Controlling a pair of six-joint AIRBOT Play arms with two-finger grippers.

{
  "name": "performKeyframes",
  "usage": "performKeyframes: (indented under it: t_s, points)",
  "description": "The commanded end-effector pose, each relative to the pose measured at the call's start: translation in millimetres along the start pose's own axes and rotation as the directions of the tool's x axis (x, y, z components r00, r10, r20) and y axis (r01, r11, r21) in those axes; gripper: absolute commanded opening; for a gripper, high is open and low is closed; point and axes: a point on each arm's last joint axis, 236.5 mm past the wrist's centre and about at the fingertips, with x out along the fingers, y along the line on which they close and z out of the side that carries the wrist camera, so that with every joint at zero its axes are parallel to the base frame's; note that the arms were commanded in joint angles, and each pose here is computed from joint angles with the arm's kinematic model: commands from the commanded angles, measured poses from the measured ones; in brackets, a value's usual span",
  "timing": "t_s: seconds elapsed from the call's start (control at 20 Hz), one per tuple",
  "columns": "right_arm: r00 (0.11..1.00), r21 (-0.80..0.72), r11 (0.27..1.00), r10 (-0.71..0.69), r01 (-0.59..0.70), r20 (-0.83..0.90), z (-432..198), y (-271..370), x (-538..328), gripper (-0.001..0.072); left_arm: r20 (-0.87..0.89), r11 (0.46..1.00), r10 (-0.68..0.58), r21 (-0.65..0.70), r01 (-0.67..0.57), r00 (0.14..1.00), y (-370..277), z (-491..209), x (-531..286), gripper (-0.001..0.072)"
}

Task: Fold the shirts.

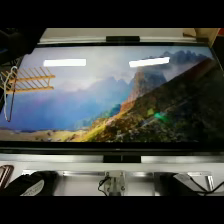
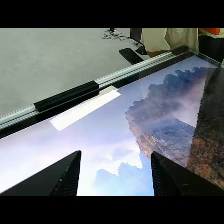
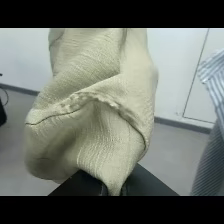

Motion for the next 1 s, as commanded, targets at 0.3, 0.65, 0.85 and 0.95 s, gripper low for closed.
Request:
performKeyframes:
  t_s: [0.3,0.65,0.85,0.95]
  points:
    - [0.997,0.097,0.993,-0.071,0.068,0.02,-3.6,-67.0,20.2,0.0062,-0.002,1.0,0.002,-0.017,-0.002,1.0,0.8,-0.7,0.3,0.0532]
    - [0.992,0.12,0.985,-0.124,0.124,-0.004,-16.2,-103.0,32.7,0.0062,-0.065,0.999,-0.034,-0.044,0.031,0.997,-7.8,-15.5,-0.4,0.0532]
    - [0.986,0.124,0.978,-0.165,0.167,-0.029,-21.7,-120.9,24.0,0.0062,-0.09,1.0,-0.008,-0.02,0.006,0.996,-1.2,-21.5,-0.9,0.0532]
    - [0.976,0.148,0.965,-0.206,0.215,-0.072,-32.3,-140.8,14.9,0.0063,-0.095,1.0,0.001,-0.013,-0.002,0.995,0.8,-22.7,-1.0,0.0532]
